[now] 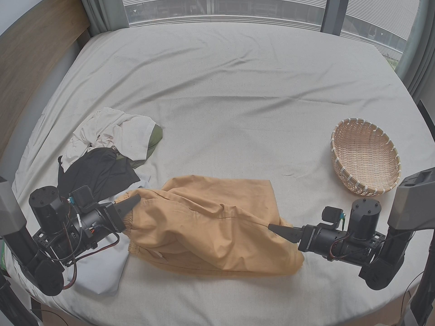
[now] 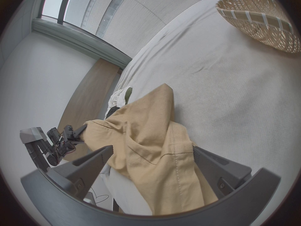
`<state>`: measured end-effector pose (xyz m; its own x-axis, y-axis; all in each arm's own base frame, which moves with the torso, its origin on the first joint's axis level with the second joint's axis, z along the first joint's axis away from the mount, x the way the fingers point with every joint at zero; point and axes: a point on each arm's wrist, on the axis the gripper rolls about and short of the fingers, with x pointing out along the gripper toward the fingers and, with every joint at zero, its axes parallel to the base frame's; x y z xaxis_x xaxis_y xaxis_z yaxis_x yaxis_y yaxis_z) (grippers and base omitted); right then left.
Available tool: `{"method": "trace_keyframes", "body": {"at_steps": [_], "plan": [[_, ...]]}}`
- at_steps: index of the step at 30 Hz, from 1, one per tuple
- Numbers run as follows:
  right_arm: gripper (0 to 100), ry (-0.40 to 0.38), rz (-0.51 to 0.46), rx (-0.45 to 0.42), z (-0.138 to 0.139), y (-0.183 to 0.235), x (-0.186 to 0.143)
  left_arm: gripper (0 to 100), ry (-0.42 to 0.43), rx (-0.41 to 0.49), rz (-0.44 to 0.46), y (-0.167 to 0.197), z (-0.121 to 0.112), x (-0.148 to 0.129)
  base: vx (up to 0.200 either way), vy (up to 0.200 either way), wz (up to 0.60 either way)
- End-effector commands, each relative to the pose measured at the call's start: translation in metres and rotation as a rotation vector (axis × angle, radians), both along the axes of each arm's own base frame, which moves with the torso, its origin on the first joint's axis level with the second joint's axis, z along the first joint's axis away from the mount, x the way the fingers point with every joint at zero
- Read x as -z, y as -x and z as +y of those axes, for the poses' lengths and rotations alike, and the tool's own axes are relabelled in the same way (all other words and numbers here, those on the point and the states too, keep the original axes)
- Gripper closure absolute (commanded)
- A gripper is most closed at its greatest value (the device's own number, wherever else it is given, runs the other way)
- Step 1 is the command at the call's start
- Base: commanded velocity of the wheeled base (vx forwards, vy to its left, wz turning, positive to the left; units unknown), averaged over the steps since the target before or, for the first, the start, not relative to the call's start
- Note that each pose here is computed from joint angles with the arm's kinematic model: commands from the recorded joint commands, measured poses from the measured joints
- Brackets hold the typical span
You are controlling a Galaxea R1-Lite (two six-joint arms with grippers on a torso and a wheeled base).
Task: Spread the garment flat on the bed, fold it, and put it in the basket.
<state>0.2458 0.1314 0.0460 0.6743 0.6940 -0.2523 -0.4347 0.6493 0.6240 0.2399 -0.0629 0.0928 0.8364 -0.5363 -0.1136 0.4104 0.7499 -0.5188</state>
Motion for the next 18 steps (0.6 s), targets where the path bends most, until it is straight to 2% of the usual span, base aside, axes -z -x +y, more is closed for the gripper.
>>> {"method": "trace_keyframes", "body": {"at_steps": [1,7,13,14,18], "plan": [[0,-0.043,-0.078,-0.022,-0.001,0.015,-0.029,100,0.0,0.0,0.001,0.0,0.0,0.0,0.0,0.0,0.0],[0,-0.052,-0.09,-0.03,-0.003,0.024,-0.036,100,-0.001,0.0,-0.002,0.0,0.0,0.0,0.0,0.0,0.0],[0,-0.026,-0.036,-0.048,-0.003,0.026,-0.023,100,-0.001,0.0,0.0,0.0,0.0,0.0,0.0,0.0,0.0],[0,-0.007,-0.002,-0.042,-0.002,0.022,-0.012,100,-0.001,0.0,-0.002,0.0,0.0,0.0,0.0,0.0,0.0],[0,0.012,0.022,-0.025,-0.003,0.013,0.0,100,-0.001,-0.002,-0.002,0.0,0.001,0.0,0.0,0.0,0.0]]}}
